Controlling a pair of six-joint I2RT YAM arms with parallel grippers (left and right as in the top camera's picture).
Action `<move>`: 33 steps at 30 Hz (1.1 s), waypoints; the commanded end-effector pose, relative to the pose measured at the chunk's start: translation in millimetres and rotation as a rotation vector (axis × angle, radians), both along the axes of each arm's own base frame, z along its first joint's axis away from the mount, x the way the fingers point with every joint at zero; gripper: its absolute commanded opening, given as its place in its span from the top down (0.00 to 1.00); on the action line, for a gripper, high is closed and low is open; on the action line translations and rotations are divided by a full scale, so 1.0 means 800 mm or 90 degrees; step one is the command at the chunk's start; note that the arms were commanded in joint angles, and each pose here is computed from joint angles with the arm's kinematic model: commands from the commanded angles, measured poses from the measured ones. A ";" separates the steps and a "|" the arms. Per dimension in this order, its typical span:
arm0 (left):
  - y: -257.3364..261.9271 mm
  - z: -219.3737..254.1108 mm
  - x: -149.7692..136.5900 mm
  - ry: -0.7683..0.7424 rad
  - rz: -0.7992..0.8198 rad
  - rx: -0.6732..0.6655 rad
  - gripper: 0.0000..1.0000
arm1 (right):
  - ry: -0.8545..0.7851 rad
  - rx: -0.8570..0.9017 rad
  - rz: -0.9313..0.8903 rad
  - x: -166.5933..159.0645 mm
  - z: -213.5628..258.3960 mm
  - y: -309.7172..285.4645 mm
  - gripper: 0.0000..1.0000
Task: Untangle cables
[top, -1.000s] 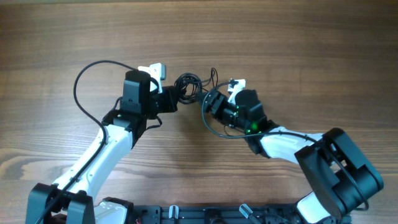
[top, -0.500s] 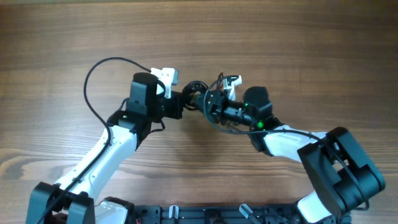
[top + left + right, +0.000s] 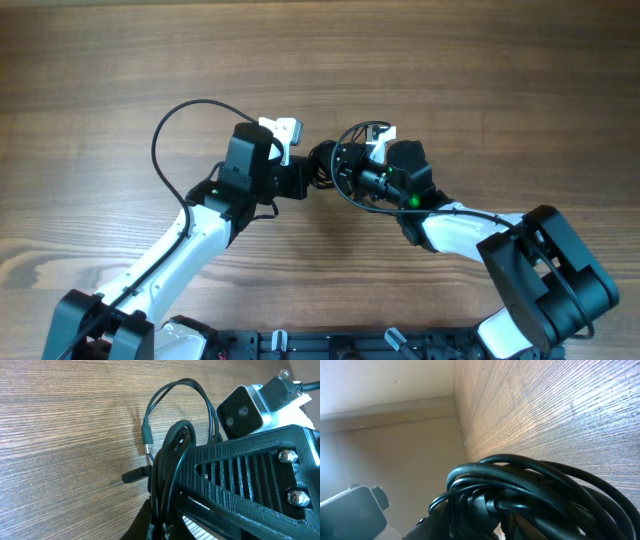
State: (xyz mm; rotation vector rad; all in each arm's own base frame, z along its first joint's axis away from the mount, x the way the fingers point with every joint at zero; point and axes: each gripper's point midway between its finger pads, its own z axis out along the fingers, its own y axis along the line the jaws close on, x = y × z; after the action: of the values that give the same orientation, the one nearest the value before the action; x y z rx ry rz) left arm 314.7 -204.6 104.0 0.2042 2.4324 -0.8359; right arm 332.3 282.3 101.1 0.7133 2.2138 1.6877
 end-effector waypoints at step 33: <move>0.017 0.005 0.021 -0.005 0.111 0.016 0.96 | -0.020 -0.015 0.035 0.015 -0.006 -0.048 0.96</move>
State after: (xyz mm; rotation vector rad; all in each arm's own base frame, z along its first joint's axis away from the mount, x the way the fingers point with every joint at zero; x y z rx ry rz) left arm 319.8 -211.8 104.6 0.0754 2.4211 -0.7565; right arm 337.9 259.7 87.5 0.8023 2.2670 1.6699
